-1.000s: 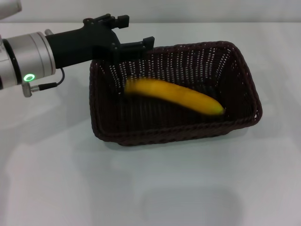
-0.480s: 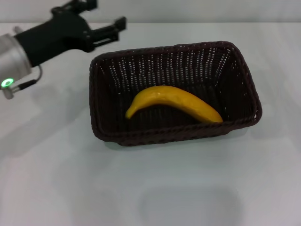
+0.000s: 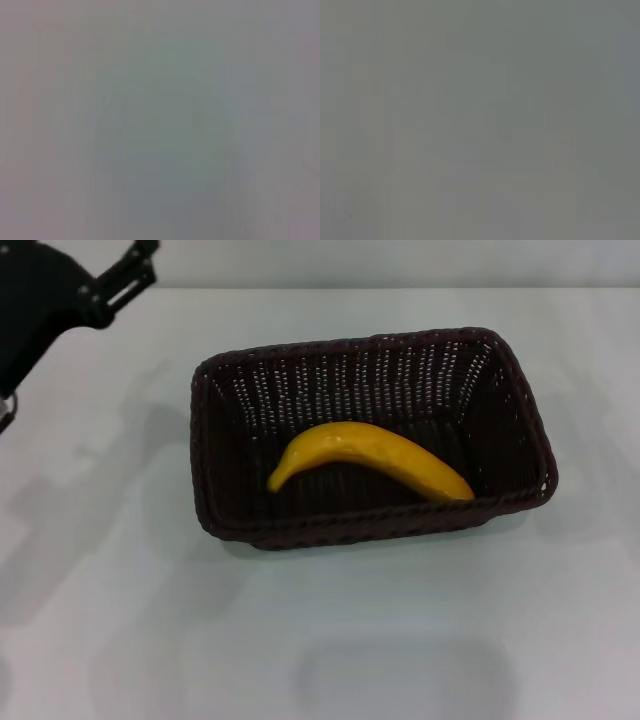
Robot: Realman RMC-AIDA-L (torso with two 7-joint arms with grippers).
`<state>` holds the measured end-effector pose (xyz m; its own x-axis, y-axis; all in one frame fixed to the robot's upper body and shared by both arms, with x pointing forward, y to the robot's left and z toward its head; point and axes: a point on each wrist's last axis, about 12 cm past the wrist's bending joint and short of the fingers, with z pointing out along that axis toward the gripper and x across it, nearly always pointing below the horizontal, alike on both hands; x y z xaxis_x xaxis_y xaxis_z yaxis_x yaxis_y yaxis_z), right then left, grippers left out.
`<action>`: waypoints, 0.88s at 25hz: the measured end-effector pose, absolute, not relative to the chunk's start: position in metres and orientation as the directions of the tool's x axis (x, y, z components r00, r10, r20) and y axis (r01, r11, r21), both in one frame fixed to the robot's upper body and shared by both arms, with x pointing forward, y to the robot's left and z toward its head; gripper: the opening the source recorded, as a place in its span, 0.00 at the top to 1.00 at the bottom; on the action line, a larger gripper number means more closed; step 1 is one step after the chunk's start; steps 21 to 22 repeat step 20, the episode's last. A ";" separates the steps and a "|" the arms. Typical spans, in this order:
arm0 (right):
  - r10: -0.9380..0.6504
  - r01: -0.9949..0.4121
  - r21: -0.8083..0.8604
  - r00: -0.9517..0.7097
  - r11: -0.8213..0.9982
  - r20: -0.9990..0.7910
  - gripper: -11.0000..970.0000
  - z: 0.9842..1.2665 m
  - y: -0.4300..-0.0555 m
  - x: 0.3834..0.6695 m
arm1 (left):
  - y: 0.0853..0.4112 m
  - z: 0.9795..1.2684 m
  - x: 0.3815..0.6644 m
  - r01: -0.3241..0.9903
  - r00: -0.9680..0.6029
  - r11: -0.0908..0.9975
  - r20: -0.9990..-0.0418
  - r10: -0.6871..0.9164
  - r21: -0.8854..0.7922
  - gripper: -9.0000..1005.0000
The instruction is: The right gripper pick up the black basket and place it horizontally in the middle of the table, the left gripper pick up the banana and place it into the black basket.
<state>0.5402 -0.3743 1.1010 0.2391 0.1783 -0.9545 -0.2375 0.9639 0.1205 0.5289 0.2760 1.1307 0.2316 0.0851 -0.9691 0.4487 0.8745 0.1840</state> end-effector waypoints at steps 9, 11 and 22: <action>0.179 -0.246 0.117 0.246 0.962 -0.953 0.24 1.102 -0.375 0.539 | 0.295 1.119 0.523 0.271 0.230 0.939 -0.961 0.150 0.211 0.12; 0.176 -0.247 0.115 0.245 0.962 -0.953 0.24 1.102 -0.376 0.540 | 0.301 1.117 0.523 0.239 0.207 0.947 -0.965 0.164 0.212 0.12; 0.180 -0.243 0.122 0.231 0.962 -0.956 0.24 1.098 -0.378 0.538 | 0.324 1.111 0.515 0.112 0.160 0.971 -0.969 0.191 0.210 0.12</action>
